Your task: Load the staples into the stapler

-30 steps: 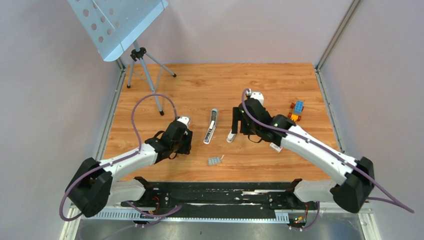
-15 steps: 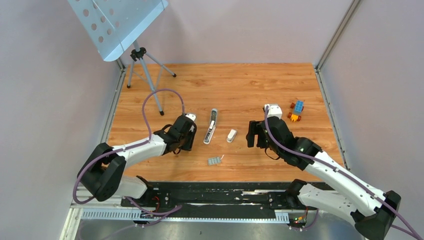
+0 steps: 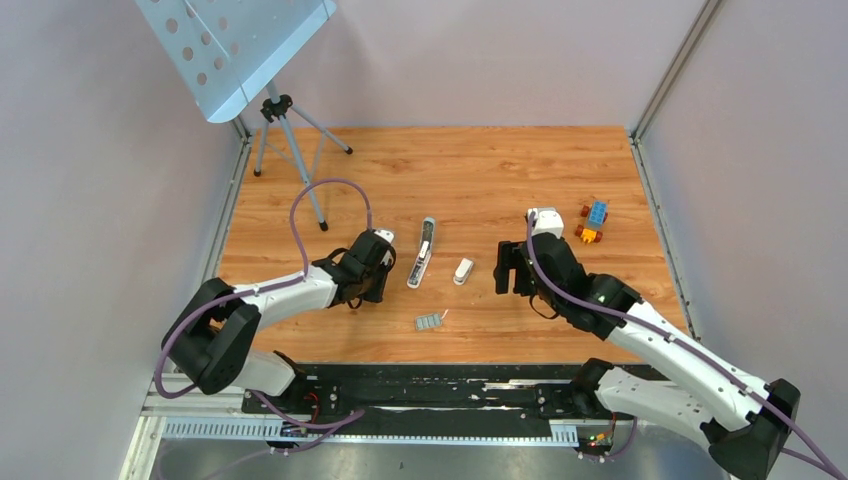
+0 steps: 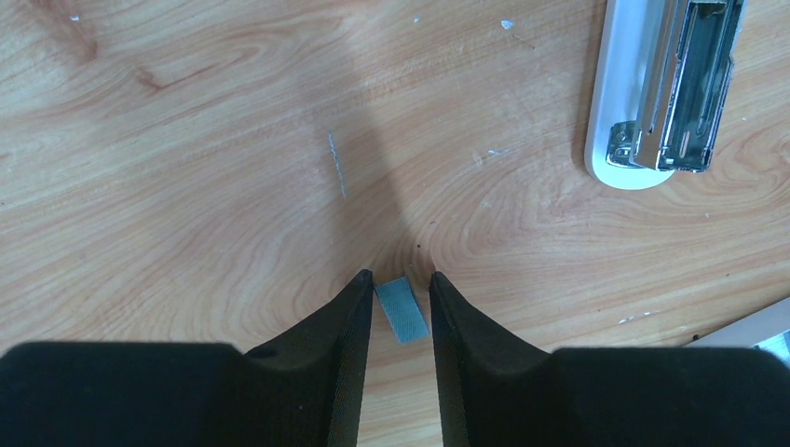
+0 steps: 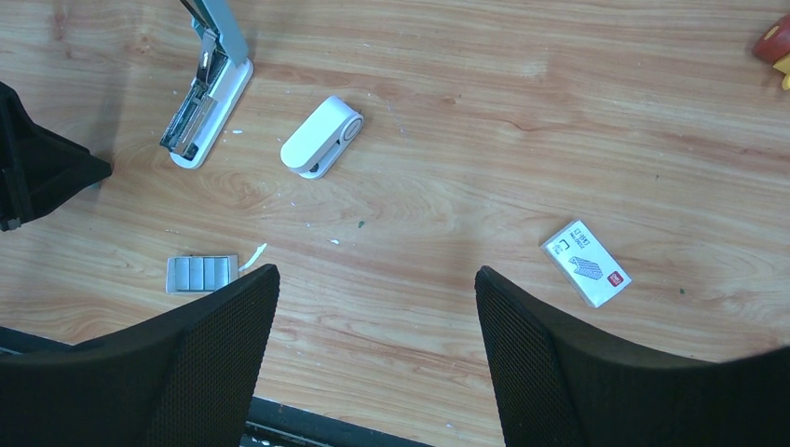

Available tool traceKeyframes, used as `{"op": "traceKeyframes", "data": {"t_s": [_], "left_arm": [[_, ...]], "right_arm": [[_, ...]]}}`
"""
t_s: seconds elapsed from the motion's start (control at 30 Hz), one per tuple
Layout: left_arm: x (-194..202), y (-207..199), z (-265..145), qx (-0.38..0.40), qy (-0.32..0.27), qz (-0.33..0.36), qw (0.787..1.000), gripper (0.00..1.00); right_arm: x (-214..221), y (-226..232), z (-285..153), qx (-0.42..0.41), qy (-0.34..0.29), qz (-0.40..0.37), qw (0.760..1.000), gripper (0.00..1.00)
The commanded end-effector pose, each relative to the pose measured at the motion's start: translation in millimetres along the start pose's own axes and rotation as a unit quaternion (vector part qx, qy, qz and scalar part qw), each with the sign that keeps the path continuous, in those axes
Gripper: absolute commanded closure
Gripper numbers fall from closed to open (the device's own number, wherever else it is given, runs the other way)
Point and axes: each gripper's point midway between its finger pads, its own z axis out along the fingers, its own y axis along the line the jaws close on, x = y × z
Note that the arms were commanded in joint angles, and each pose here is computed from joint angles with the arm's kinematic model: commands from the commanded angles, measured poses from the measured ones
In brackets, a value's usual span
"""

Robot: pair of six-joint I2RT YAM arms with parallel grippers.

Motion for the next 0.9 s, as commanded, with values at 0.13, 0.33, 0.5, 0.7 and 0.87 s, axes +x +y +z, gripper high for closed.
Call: {"op": "traceKeyframes", "data": {"t_s": [0.13, 0.33, 0.5, 0.7, 0.87], "left_arm": [[-1, -2, 0, 0.006, 0.008, -0.006, 1.000, 0.69], [-3, -4, -6, 0.007, 0.008, -0.020, 1.000, 0.66], [-4, -1, -10, -0.002, 0.003, -0.040, 0.999, 0.61], [2, -3, -6, 0.002, 0.011, -0.043, 0.999, 0.65], [0, -5, -7, 0.008, 0.009, -0.045, 0.999, 0.72]], "right_arm": [[5, -8, 6, 0.020, 0.005, -0.006, 1.000, 0.20], [7, -7, 8, 0.022, 0.010, -0.007, 1.000, 0.20], [9, -7, 9, 0.022, 0.013, -0.007, 1.000, 0.19], [8, -8, 8, 0.021, 0.011, -0.007, 1.000, 0.20], [9, -8, 8, 0.022, 0.010, -0.006, 1.000, 0.20]]}}
